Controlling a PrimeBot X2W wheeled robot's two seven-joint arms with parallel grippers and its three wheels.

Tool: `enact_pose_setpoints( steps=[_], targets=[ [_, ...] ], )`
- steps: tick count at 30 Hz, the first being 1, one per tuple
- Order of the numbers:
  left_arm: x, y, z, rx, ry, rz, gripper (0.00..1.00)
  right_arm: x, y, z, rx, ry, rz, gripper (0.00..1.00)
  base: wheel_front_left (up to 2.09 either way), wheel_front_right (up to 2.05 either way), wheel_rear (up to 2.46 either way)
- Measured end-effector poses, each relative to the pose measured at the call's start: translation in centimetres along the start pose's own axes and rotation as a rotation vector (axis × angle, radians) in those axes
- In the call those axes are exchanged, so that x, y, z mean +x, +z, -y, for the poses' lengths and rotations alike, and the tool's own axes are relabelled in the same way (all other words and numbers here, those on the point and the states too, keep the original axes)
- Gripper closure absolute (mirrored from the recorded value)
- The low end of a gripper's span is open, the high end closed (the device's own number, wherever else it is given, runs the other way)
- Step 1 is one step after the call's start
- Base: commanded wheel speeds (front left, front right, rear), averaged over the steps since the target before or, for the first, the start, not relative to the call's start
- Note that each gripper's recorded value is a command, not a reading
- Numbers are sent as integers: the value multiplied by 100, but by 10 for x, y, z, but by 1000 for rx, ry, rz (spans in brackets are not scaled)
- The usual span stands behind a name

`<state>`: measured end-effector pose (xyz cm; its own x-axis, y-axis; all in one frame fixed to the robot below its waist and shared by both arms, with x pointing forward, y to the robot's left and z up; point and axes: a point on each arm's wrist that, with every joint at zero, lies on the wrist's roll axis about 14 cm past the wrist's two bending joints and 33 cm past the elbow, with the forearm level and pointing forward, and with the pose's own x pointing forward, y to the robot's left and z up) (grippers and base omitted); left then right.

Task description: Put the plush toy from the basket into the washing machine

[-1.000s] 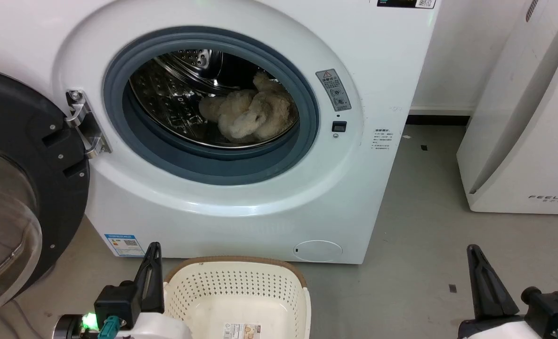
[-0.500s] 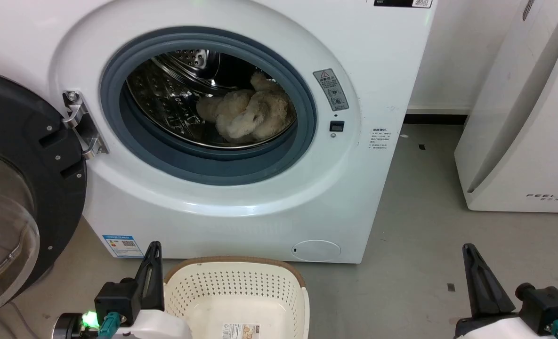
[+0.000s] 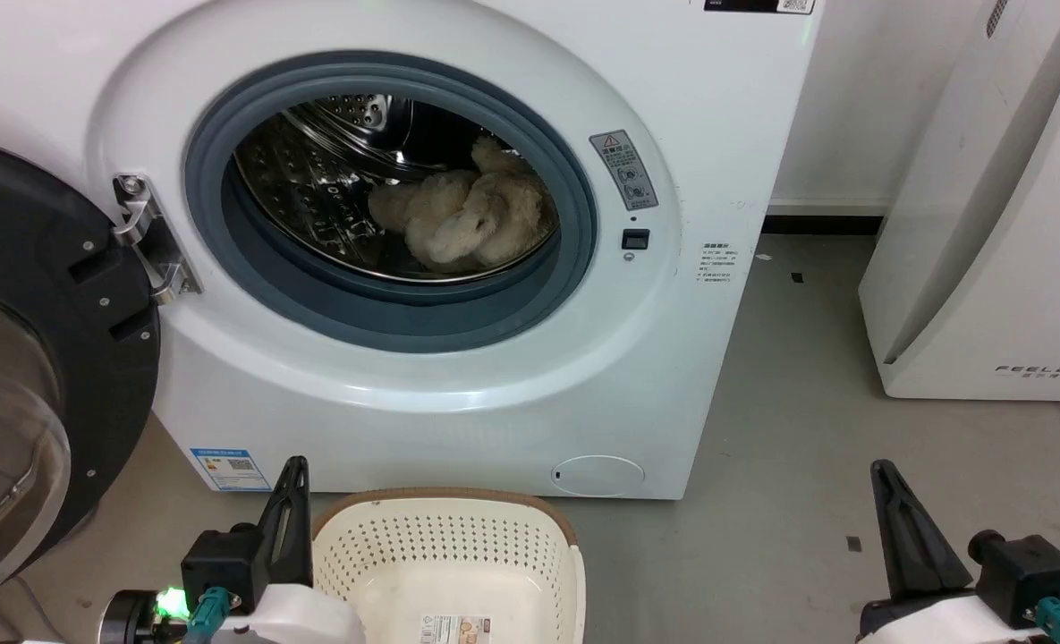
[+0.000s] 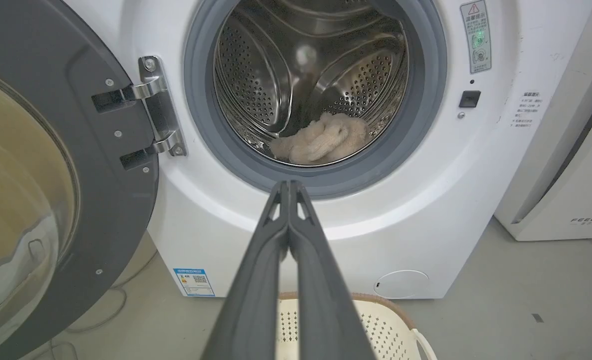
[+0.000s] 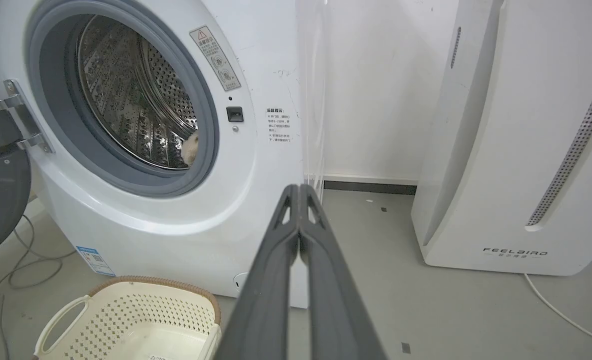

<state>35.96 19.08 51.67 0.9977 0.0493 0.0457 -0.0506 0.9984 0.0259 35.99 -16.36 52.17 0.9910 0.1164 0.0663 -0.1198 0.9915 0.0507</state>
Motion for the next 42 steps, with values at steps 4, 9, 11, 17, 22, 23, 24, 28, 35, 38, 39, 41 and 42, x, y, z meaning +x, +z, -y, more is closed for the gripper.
enact_pose_setpoints(
  steps=[4,9,11,17,22,23,24,28,35,38,39,41,42],
  targets=[
    [1,0,1,0,-2,-5,100,0,-1,0,-5,0,-9,100,0,0,0],
    [1,0,2,1,-6,-9,100,2,1,0,-12,2,-8,100,0,0,0],
    [1,0,2,1,-8,-13,100,2,1,0,-15,2,-12,100,0,0,0],
    [2,1,3,1,-13,-17,100,2,0,0,-18,2,-21,100,0,0,0],
    [3,1,4,7,-16,-22,100,3,0,-1,-25,4,-26,100,0,0,0],
    [3,1,5,7,-17,-22,100,3,0,-1,-27,4,-26,100,0,0,0],
    [3,1,5,6,-19,-23,100,3,0,-1,-29,4,-29,100,0,0,0],
    [4,1,5,7,-22,-29,100,3,-1,-1,-33,5,-38,100,0,0,0],
    [5,2,7,7,-25,-33,100,5,0,-1,-46,7,-42,100,0,0,0],
    [5,2,7,7,-27,-38,100,5,0,-1,-54,8,-48,100,0,0,0],
    [5,2,7,7,-27,-37,100,5,0,-1,-57,8,-50,100,0,0,0],
    [5,2,8,9,-29,-39,100,5,-1,-1,-59,8,-55,100,0,0,0],
    [6,2,8,10,-29,-40,100,5,-1,-1,-59,8,-58,100,0,0,0]
  ],
)
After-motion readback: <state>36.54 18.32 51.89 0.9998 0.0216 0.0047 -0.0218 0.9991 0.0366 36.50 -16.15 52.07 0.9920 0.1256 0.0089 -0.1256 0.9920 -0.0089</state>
